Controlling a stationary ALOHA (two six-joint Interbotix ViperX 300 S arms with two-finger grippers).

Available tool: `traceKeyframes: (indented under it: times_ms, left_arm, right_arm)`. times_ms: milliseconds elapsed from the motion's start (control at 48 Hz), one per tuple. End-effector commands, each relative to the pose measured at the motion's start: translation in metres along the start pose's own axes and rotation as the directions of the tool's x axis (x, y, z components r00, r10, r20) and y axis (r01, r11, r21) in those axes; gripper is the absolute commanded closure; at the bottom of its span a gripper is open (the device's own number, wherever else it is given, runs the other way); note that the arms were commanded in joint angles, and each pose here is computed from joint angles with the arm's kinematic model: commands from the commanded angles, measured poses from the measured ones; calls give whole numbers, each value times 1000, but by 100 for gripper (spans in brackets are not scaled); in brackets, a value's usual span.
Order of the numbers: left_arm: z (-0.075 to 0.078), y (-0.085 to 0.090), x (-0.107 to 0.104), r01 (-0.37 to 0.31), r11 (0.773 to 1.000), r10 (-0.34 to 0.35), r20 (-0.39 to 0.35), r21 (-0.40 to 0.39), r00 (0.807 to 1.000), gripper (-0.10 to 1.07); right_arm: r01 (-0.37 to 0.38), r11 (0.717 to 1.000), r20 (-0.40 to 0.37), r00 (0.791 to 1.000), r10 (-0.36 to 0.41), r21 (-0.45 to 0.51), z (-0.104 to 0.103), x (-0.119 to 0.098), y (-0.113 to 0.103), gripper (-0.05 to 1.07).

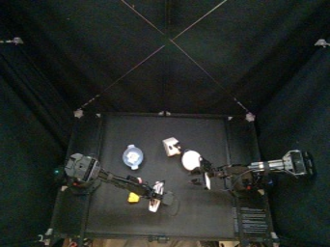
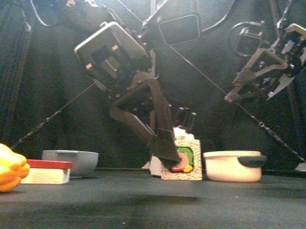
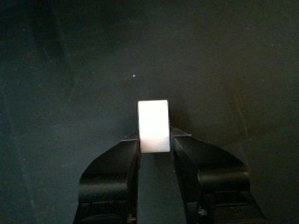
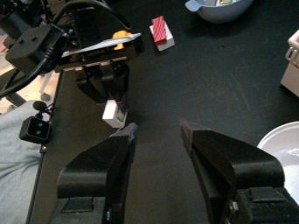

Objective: Put sushi piece in bowl

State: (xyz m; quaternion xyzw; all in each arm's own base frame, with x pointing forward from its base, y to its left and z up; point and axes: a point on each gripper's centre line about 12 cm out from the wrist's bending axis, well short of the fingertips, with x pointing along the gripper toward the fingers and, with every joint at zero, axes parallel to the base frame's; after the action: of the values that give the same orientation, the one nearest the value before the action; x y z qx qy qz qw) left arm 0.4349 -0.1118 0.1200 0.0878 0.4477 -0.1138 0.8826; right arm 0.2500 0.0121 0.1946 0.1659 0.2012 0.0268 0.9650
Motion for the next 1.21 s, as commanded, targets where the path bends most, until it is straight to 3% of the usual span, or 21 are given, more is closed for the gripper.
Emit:
traceKeyframes:
  times_ms: [0,208,562,771,1000,1188]
  left_arm:
    - [13,3,-24,2,1000,-1,62,-29,998,43]
    - [-3,5,-61,8,998,-4,73,-65,997,43]
    - [-60,61,-136,-87,970,119,131,-226,984,43]
    - [-92,88,-169,-156,935,230,210,-318,950,43]
    - [-136,98,-188,-204,892,318,239,-404,918,43]
    - [-157,104,-197,-202,841,400,326,-502,856,42]
  right_arm:
    - [-13,1000,25,1000,13,-4,8,0,3,21]
    - [-13,1000,25,1000,13,-2,8,0,3,21]
    - [-14,1000,28,1000,14,-2,9,0,4,21]
    - [-12,1000,26,1000,12,-1,8,1,3,21]
    - [-8,1000,23,1000,8,-3,8,1,2,21]
    - [-9,1000,28,1000,9,-6,10,1,2,21]
